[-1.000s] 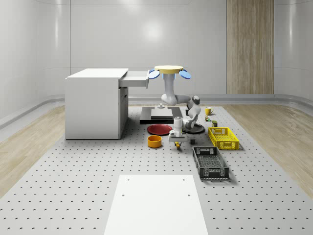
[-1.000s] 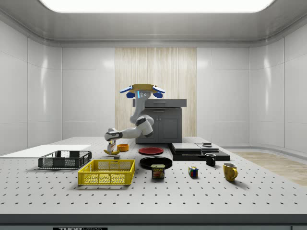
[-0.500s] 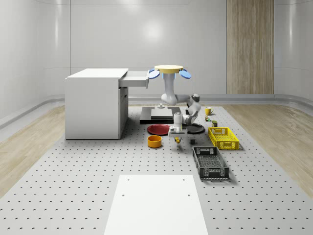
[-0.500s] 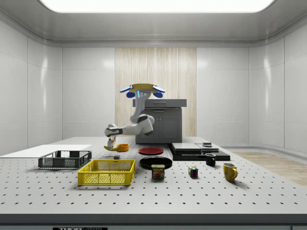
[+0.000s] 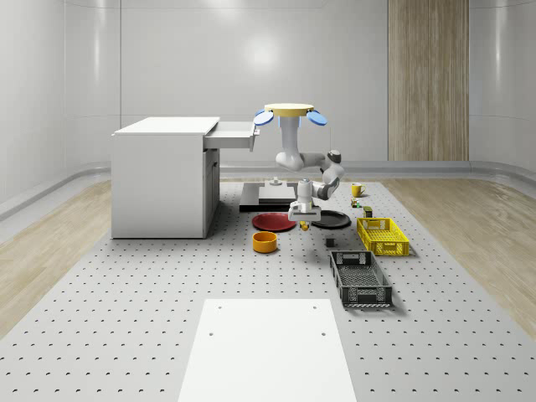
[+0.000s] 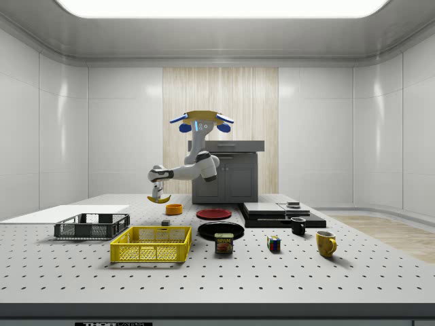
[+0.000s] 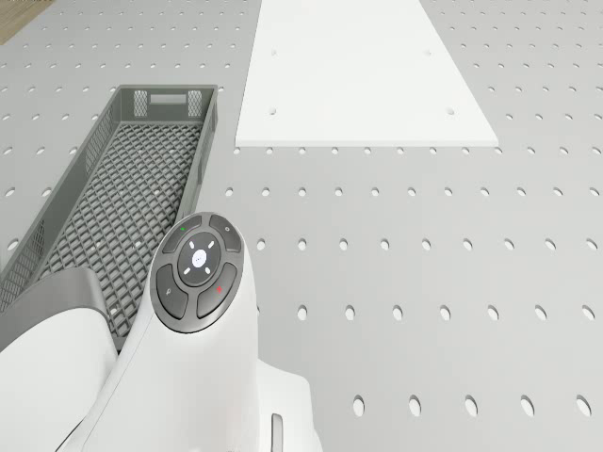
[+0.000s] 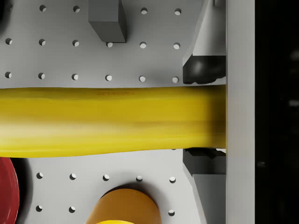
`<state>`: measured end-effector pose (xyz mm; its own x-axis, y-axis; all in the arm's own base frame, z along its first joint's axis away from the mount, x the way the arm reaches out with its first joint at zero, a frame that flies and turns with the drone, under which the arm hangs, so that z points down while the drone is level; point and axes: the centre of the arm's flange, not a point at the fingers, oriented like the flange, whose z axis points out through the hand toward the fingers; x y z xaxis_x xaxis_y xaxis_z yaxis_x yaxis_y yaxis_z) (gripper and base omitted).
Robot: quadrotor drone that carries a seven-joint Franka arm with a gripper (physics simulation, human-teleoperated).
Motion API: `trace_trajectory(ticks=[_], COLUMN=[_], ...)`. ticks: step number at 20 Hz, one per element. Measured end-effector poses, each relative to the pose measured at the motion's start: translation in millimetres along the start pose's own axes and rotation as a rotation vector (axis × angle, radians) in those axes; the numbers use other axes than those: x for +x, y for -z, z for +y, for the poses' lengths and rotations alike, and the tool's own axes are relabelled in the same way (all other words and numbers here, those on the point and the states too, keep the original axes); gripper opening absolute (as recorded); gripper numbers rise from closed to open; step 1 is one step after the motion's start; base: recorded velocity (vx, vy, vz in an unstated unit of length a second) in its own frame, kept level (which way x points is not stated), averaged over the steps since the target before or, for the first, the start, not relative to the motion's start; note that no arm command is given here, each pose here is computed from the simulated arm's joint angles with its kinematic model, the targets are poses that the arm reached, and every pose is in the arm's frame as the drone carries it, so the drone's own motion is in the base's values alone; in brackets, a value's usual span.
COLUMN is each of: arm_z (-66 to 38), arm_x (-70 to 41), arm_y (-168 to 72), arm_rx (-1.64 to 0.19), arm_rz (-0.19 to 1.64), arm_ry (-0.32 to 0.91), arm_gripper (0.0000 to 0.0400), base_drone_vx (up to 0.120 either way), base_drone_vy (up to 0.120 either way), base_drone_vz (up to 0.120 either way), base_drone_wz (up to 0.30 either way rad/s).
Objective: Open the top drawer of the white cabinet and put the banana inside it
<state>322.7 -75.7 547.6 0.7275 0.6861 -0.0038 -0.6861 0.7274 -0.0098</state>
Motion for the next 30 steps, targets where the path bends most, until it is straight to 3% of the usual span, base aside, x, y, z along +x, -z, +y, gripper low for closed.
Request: trace_trajectory(ticks=[5, 15, 30], arm_z=[0.0, -0.1, -0.1], arm_x=[0.0, 0.0, 0.0], arm_y=[2.0, 2.9, 3.0], arm_rx=[0.0, 0.0, 0.0], arm_rz=[0.0, 0.0, 0.0], arm_ry=[0.001, 0.004, 0.004], arm_gripper=[0.019, 0.019, 0.019], base_drone_vx=[-0.104, 0.0, -0.112], base_drone_vy=[0.072, 0.0, 0.0], base_drone_vz=[0.12, 0.12, 0.12], base_drone_wz=[0.0, 0.0, 0.0])
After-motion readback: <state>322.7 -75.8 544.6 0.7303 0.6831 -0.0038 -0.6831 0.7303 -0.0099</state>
